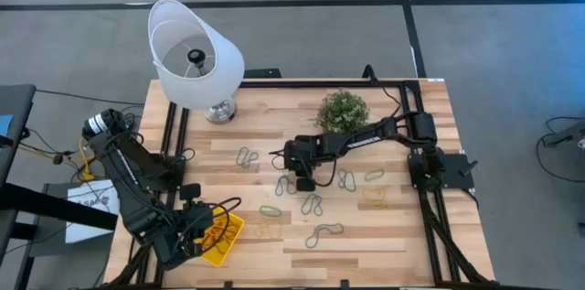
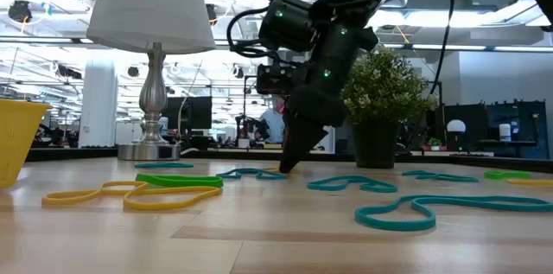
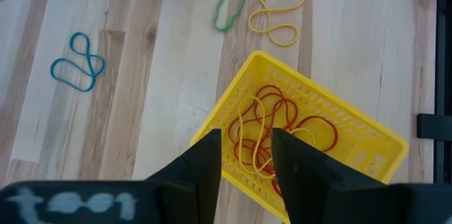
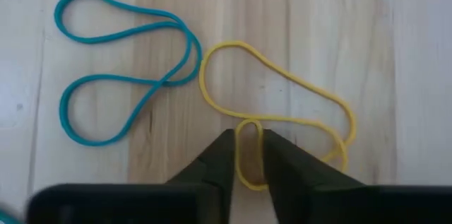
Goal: Pick and place items into bin
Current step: Put the top yellow rubberband into the yellow bin
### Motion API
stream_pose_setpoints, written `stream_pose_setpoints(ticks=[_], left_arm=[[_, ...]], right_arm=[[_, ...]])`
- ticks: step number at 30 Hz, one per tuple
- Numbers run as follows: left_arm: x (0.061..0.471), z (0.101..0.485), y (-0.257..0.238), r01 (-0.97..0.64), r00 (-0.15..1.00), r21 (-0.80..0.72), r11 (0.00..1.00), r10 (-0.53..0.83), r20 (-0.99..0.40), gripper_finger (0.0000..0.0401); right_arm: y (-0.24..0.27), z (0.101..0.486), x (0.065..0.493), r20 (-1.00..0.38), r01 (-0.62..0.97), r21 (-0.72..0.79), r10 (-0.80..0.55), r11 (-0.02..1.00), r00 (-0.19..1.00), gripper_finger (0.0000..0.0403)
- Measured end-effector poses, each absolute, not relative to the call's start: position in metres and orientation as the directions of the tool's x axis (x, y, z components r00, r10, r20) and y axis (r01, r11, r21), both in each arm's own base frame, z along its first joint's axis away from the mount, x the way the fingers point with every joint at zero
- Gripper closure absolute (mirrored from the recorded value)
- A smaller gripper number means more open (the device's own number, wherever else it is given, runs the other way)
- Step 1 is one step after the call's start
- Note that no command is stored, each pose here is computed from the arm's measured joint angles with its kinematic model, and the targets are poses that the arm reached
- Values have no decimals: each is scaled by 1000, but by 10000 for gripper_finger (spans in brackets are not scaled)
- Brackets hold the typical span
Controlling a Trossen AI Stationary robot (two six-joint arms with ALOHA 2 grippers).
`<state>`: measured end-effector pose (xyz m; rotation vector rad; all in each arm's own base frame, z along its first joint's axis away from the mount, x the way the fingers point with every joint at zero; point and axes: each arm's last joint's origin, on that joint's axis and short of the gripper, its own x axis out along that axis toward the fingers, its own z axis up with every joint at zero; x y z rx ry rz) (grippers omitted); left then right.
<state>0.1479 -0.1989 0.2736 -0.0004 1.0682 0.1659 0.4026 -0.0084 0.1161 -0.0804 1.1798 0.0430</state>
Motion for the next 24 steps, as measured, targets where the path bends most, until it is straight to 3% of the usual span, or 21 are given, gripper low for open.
stream_pose_setpoints(ticks=[4,10,20,24], left_arm=[[148,274,-199,-136,470,80,987,136,-872,287],[148,274,-199,-136,471,79,988,135,-872,287],[148,274,-200,-136,476,69,988,127,-870,287],[149,274,-200,-137,476,69,988,127,-870,287]], right_arm=[[-2,116,405,-916,-57,-41,-15,998,400,394],[14,140,406,-869,-73,-40,1,997,495,401],[51,215,406,-647,-140,-68,63,988,760,402],[61,221,407,-598,-179,-85,94,980,796,402]])
